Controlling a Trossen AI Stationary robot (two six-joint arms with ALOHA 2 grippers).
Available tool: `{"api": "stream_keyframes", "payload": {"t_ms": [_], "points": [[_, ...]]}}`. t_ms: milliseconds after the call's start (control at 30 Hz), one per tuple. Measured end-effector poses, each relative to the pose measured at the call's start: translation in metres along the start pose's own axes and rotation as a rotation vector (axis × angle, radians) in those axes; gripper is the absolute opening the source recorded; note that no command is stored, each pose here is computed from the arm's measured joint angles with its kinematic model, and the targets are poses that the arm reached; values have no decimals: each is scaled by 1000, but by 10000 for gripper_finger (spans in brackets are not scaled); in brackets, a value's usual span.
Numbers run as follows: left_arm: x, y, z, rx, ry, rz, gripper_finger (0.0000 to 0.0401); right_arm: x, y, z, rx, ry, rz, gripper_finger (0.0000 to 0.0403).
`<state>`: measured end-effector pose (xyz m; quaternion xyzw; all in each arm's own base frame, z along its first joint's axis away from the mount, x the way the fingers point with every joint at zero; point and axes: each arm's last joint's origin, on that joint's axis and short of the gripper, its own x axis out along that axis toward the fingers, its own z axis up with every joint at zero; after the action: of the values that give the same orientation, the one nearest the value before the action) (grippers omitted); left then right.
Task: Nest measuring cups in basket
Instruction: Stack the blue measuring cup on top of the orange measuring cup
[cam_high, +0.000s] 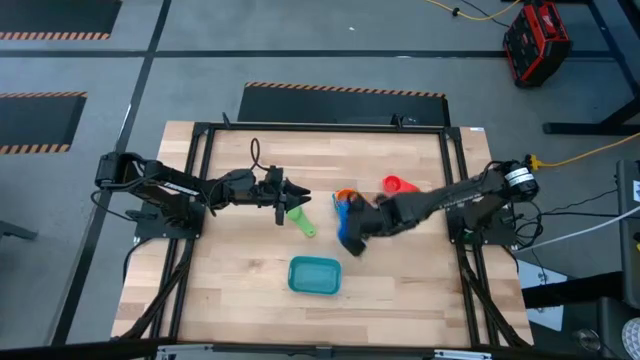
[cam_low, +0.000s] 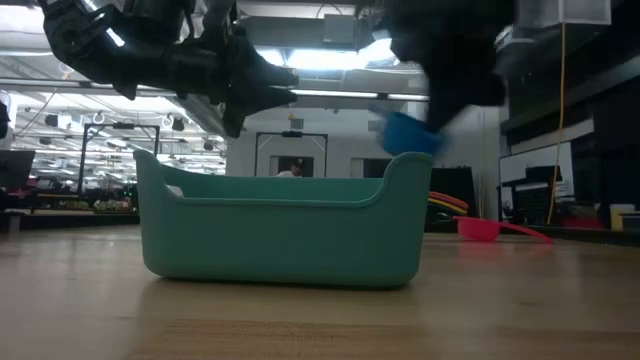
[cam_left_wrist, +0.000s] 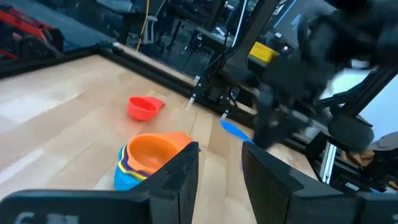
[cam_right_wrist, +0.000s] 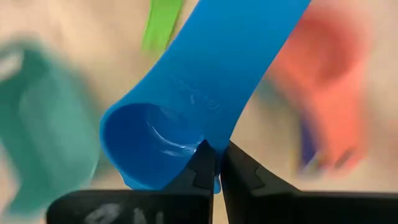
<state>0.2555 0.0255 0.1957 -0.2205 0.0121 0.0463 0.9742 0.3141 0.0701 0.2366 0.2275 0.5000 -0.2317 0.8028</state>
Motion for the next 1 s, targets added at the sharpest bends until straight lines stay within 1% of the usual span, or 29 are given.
{"api": "stream_keyframes", "payload": {"t_ms": [67, 167, 267, 367, 500, 700, 833, 933, 1000], "points": [[0, -1, 0, 12, -2, -3, 115, -4, -5, 18, -24, -118, -58, 13], [0, -3, 1, 39, -21, -17, 115, -7, -14, 42, -19, -286, -136, 17], [0, -7, 2, 74, -42, -13, 115, -6, -24, 65, -8, -415, -177, 20], [0, -8, 2, 119, -78, 44, 115, -6, -33, 83, -1, -501, -199, 15], [-1, -9, 3, 226, -119, 142, 115, -9, -42, 103, 8, -615, -225, 14], [-3, -13, 8, 375, -204, 282, 115, -13, -50, 120, 19, -714, -217, 15], [-5, -17, 13, 474, -268, 374, 115, -13, -54, 124, 39, -727, -218, 15], [-6, -17, 15, 534, -283, 405, 115, -13, -55, 125, 39, -723, -213, 15], [-6, -15, 16, 542, -283, 415, 115, -13, -55, 125, 38, -721, -207, 15]]}}
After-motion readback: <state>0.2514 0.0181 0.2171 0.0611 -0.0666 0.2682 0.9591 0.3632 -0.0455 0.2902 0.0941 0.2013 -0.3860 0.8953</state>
